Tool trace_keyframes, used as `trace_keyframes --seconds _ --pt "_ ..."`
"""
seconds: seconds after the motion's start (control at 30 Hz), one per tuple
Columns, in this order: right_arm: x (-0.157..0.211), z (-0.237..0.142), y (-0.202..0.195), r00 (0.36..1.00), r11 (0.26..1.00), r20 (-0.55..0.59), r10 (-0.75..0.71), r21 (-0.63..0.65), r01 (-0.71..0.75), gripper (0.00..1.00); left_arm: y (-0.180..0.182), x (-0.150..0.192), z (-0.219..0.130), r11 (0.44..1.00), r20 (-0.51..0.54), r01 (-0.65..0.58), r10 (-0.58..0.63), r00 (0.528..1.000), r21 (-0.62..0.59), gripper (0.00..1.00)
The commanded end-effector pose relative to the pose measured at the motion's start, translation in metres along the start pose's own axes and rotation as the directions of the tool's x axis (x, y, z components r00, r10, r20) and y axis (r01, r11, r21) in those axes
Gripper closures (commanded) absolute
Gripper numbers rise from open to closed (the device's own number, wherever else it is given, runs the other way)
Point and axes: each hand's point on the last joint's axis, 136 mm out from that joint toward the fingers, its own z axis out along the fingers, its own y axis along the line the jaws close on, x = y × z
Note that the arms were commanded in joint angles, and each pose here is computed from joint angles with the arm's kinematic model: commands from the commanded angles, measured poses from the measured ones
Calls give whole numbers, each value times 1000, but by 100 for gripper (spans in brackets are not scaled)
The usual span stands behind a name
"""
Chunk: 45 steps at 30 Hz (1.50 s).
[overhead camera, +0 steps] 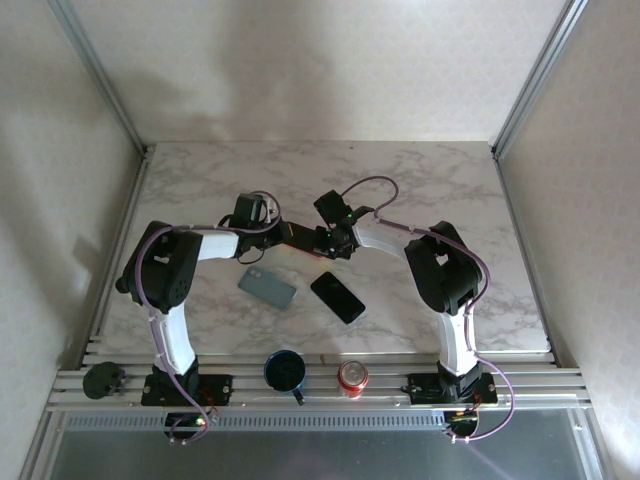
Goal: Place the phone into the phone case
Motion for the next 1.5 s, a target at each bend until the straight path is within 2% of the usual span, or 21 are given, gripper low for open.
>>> trace_keyframes --seconds 0.0,0.47,0.7,0.87,1.1,1.47 --pt "151 105 -165 899 891 -414 141 449 67 100 13 20 7 1000 -54 11 -12 998 -26 93" --pt "178 116 -192 866 872 -463 188 484 70 100 14 21 11 1000 -56 22 -23 998 -21 93" --pt "177 98 -193 884 873 -429 185 485 53 100 16 21 10 999 -56 23 -24 998 -30 94" --pt "150 63 -180 921 887 -351 167 461 15 100 8 11 4 1000 -39 6 -7 999 -28 94" --pt "96 17 -144 966 918 -238 97 397 6 100 -7 -6 -1 1000 -11 -13 13 1000 -7 94" --pt "47 -19 -99 988 943 -154 -10 327 60 100 -11 -13 -2 1000 -2 -20 20 1000 -1 94"
